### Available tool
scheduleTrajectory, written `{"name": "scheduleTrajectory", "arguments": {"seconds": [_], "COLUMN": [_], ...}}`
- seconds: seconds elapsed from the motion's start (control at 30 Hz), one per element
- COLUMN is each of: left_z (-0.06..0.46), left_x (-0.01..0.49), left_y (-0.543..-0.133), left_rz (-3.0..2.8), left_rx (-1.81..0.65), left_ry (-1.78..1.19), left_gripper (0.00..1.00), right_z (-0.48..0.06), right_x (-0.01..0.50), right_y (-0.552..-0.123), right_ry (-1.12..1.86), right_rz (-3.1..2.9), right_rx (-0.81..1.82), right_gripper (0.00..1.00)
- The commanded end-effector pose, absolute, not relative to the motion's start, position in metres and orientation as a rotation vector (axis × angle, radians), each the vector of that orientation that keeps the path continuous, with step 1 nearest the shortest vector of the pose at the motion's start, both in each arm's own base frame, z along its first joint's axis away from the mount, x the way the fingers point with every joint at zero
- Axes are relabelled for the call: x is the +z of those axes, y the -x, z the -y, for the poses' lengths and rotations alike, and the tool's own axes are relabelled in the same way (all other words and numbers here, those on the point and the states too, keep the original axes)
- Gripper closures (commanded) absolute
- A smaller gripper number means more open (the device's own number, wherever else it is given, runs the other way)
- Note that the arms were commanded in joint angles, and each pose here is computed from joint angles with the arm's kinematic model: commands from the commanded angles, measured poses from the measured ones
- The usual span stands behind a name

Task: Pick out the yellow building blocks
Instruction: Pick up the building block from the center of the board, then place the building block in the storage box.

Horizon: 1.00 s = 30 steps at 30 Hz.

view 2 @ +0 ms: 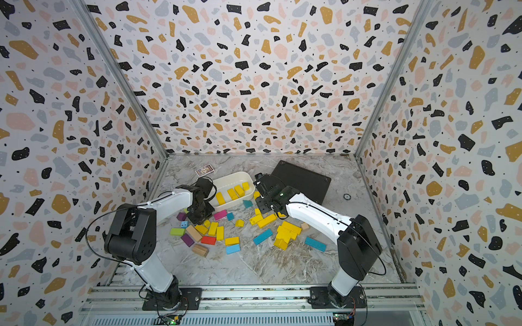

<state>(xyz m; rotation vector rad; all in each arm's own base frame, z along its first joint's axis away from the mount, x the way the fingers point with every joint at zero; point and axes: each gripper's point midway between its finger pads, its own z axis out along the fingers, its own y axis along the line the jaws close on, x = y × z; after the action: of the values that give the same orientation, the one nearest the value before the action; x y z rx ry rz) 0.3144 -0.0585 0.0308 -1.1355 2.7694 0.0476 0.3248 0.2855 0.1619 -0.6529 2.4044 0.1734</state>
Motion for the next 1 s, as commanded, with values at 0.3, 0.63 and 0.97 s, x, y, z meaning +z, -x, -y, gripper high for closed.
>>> {"name": "scheduleTrajectory", "arguments": {"seconds": [0.3,0.63,0.97], "left_z": [0.028,0.083,0.129], "left_x": [0.123,0.158,0.121], "left_y": [-0.309,-0.377,-0.428], "left_rz": [-2.579,-2.619,-2.712], "left_rx": [0.13,-0.148,-0.229], "left_ry": [0.94,0.671,0.561], "left_gripper": [0.88,0.91,0.91], "right_z": [-0.28,-0.277,-0.267], "right_x": [0.169,0.171,0.173], "right_y": [-0.321,-0.321,-0.318], "right_ry": [0.628,0.624,0.591], "right_rz": [-2.394,-2.387,-2.382], "right_rx": [0.176,0.164,0.142], "right_gripper": [0.52,0.52,0.52]}}
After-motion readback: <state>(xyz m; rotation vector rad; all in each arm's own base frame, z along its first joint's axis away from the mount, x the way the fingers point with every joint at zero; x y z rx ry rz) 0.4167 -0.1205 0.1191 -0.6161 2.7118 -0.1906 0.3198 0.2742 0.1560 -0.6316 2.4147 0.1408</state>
